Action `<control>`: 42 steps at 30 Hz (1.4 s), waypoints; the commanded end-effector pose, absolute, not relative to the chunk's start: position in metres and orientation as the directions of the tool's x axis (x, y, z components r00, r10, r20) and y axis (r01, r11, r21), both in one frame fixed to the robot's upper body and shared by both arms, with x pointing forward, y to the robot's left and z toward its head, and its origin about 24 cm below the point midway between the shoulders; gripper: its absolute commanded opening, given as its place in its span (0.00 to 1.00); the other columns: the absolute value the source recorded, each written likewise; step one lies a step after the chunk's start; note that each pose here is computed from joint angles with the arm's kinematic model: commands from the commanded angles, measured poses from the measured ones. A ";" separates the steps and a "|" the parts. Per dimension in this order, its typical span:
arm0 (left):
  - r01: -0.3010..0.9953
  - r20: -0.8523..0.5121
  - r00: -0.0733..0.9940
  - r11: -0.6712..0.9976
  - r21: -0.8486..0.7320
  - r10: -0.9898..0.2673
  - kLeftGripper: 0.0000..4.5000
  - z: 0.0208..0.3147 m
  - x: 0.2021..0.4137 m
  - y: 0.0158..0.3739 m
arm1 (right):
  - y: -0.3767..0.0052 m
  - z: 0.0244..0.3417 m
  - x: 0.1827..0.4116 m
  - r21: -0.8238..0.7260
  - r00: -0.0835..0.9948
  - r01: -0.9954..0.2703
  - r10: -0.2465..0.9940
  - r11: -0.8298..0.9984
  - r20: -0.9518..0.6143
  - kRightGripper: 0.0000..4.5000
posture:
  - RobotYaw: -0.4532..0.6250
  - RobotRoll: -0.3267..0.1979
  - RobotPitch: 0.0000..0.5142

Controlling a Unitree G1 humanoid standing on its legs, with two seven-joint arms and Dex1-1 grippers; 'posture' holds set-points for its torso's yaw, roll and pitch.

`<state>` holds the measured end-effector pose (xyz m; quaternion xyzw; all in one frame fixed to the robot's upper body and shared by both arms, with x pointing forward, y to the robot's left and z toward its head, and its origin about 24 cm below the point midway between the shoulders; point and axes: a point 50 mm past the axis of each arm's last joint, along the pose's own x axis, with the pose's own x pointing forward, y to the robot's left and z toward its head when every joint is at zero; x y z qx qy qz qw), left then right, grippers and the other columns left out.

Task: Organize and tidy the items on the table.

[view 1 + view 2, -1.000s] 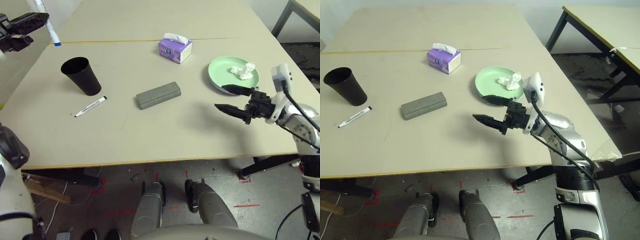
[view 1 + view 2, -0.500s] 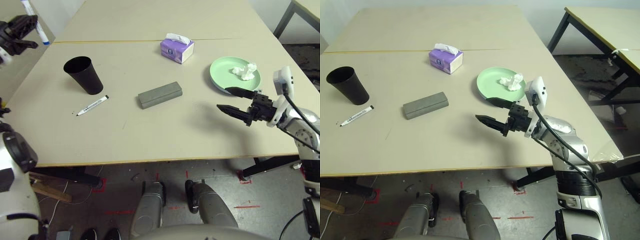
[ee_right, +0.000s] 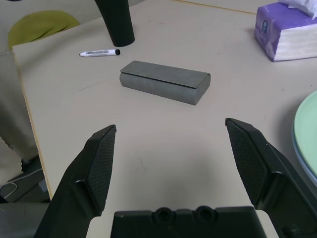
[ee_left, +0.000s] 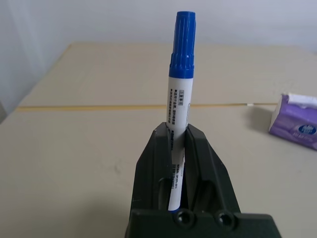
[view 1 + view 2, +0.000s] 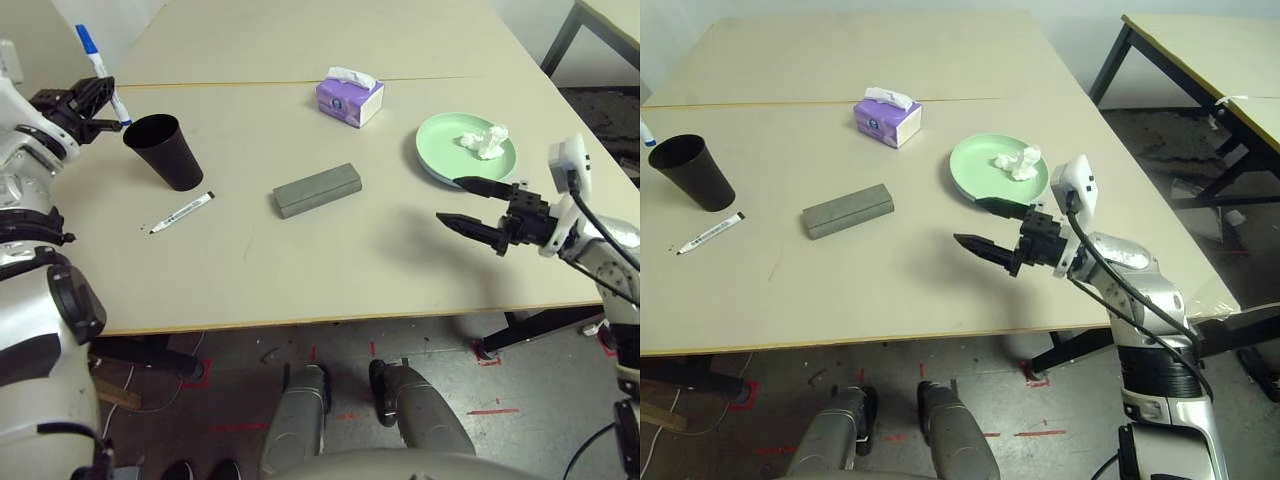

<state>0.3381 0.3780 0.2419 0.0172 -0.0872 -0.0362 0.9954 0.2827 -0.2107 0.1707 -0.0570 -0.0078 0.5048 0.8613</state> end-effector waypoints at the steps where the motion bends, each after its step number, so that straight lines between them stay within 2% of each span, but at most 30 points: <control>1: 0.071 0.129 0.989 0.997 0.042 -0.076 0.06 0.226 0.340 0.376 | -0.212 0.172 0.280 -0.111 0.491 -0.869 0.869 0.483 -0.056 1.00 | 0.36 0.62 0.34; 16: 0.123 0.136 0.982 0.991 0.047 -0.128 0.06 0.223 0.347 0.364 | -0.210 0.174 0.278 -0.119 0.484 -0.872 0.872 0.475 -0.065 1.00 | 0.35 0.62 0.34; 20: 0.124 0.141 0.982 0.991 0.046 -0.129 0.34 0.225 0.347 0.364 | -0.211 0.175 0.278 -0.123 0.483 -0.872 0.873 0.474 -0.068 1.00 | 0.35 0.62 0.34; 28: 0.120 0.152 0.980 0.992 0.047 -0.126 0.98 0.230 0.345 0.366 | -0.211 0.176 0.281 -0.129 0.482 -0.872 0.873 0.472 -0.068 1.00 | 0.35 0.62 0.33; 35: 0.160 0.156 0.974 0.985 0.060 -0.167 0.99 0.239 0.341 0.369 | -0.210 0.176 0.280 -0.125 0.460 -0.884 0.885 0.450 -0.067 1.00 | 0.35 0.62 0.32; 42: 0.394 0.061 0.911 0.905 0.162 -0.408 0.99 0.290 0.322 0.368 | -0.195 0.170 0.268 -0.112 0.279 -0.957 0.956 0.269 -0.086 1.00 | 0.36 0.62 0.33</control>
